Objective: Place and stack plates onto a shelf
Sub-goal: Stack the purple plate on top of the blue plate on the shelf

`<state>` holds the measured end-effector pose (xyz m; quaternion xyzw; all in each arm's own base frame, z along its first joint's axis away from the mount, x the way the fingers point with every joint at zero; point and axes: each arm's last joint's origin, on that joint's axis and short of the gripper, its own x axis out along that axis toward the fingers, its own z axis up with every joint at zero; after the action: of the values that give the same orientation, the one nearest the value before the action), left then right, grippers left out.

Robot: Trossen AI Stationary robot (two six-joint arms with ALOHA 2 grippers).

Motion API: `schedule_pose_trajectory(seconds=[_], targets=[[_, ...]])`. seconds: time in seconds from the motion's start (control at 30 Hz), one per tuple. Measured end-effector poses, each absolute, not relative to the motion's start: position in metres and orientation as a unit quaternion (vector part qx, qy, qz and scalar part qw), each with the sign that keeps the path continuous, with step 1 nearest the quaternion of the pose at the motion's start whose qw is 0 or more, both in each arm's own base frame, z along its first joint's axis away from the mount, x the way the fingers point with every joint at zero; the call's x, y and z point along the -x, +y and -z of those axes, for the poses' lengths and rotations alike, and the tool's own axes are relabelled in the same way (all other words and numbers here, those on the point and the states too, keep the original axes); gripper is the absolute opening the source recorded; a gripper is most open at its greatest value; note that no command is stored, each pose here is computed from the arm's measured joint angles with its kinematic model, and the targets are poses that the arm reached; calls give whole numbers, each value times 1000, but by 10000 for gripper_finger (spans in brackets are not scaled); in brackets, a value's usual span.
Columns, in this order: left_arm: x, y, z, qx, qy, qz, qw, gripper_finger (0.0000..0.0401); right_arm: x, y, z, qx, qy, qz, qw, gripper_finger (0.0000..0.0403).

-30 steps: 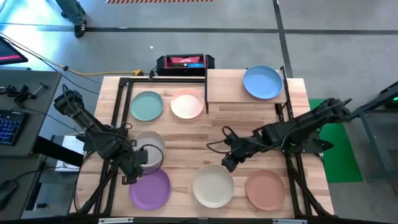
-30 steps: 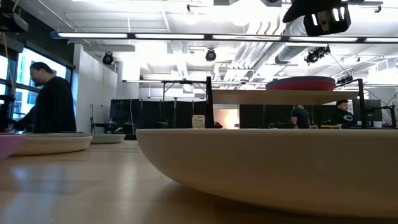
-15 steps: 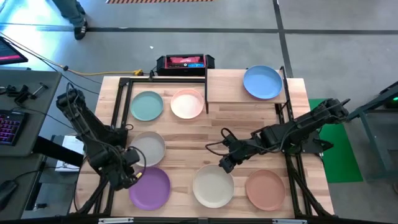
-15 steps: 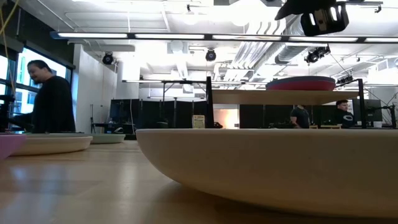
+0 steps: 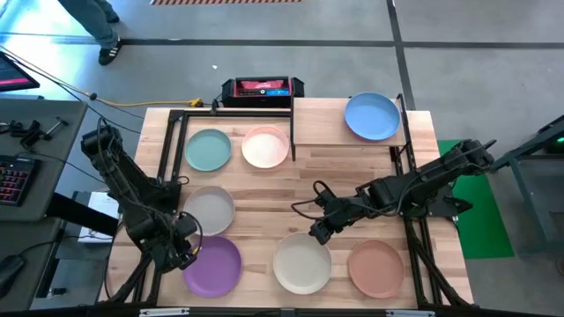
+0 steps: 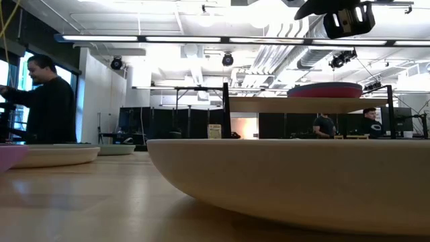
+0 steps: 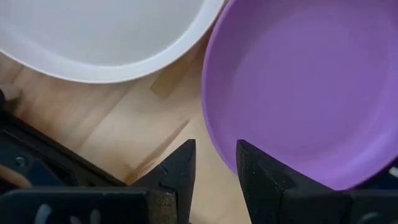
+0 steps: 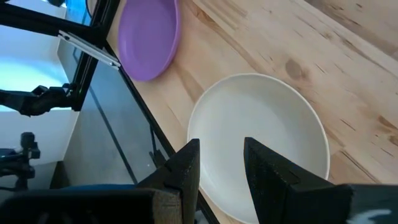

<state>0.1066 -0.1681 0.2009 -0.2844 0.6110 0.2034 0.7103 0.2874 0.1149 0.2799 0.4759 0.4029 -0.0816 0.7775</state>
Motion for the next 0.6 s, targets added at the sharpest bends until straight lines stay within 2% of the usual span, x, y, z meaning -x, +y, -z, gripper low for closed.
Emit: schedule_pose_trajectory(seconds=[0.6], targets=[[-103, -162, -161, 320, 607, -189, 703, 106, -288, 115, -281, -477, 399, 77, 779, 106]])
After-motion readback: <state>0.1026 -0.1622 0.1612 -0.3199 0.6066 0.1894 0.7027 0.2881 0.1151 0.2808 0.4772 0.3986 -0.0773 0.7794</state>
